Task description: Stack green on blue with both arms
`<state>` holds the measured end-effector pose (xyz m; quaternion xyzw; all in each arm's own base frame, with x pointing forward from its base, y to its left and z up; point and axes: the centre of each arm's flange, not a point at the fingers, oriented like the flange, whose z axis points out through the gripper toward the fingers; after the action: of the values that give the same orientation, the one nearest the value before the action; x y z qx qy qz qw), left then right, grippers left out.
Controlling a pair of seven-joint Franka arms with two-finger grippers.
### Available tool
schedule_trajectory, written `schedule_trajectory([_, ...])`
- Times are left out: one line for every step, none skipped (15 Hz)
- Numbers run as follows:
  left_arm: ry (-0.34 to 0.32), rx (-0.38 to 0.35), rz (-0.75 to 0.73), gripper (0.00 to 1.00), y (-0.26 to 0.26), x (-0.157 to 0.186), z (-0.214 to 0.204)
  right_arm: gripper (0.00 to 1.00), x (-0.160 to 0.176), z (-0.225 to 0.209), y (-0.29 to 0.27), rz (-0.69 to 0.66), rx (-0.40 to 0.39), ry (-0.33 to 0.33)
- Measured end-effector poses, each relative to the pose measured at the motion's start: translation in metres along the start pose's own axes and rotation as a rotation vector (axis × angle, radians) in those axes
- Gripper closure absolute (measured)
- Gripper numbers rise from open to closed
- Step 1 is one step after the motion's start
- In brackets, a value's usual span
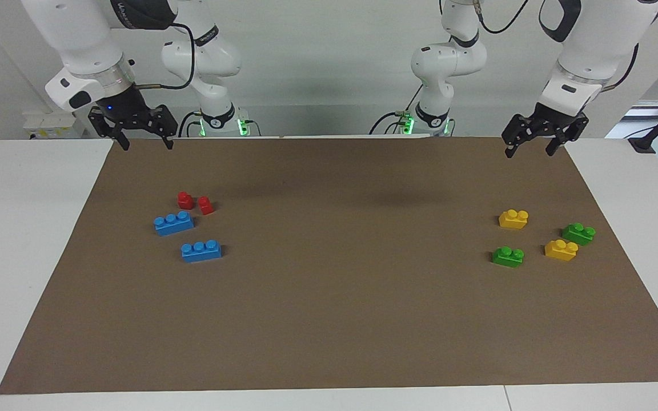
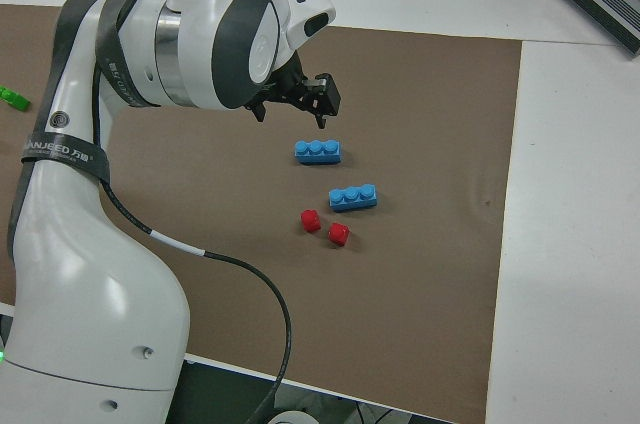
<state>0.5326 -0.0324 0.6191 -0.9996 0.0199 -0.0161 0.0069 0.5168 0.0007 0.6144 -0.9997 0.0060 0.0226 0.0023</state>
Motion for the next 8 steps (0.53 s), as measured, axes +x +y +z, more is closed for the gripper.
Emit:
schedule_trajectory([0.000, 0.000, 0.000, 0.00, 0.0000, 0.0000, 0.0000, 0.00, 0.0000, 0.0000, 0.0000, 0.000, 0.000, 0.000])
schedule_trajectory([0.000, 0.000, 0.000, 0.00, 0.0000, 0.0000, 0.0000, 0.00, 0.0000, 0.0002, 0.0000, 0.000, 0.000, 0.000])
schedule_trajectory([0.000, 0.000, 0.000, 0.00, 0.0000, 0.0000, 0.0000, 0.00, 0.0000, 0.0003, 0.0001, 0.000, 0.000, -0.001])
schedule_trajectory([0.000, 0.000, 0.000, 0.00, 0.0000, 0.0000, 0.0000, 0.00, 0.0000, 0.0003, 0.0004, 0.001, 0.000, -0.001])
schedule_trajectory([0.000, 0.000, 0.000, 0.00, 0.0000, 0.0000, 0.0000, 0.00, 0.0000, 0.0004, 0.0011, 0.007, 0.000, -0.001])
schedule_trajectory([0.000, 0.000, 0.000, 0.00, 0.0000, 0.0000, -0.0001, 0.00, 0.0000, 0.0005, 0.0022, 0.026, 0.000, -0.001])
schedule_trajectory([0.000, 0.000, 0.000, 0.00, 0.0000, -0.0001, -0.0002, 0.00, 0.0003, 0.0006, 0.0032, 0.063, 0.001, 0.001])
schedule_trajectory([0.000, 0.000, 0.000, 0.00, 0.0000, -0.0001, -0.0002, 0.00, 0.0016, 0.0011, 0.0034, 0.113, 0.006, 0.007])
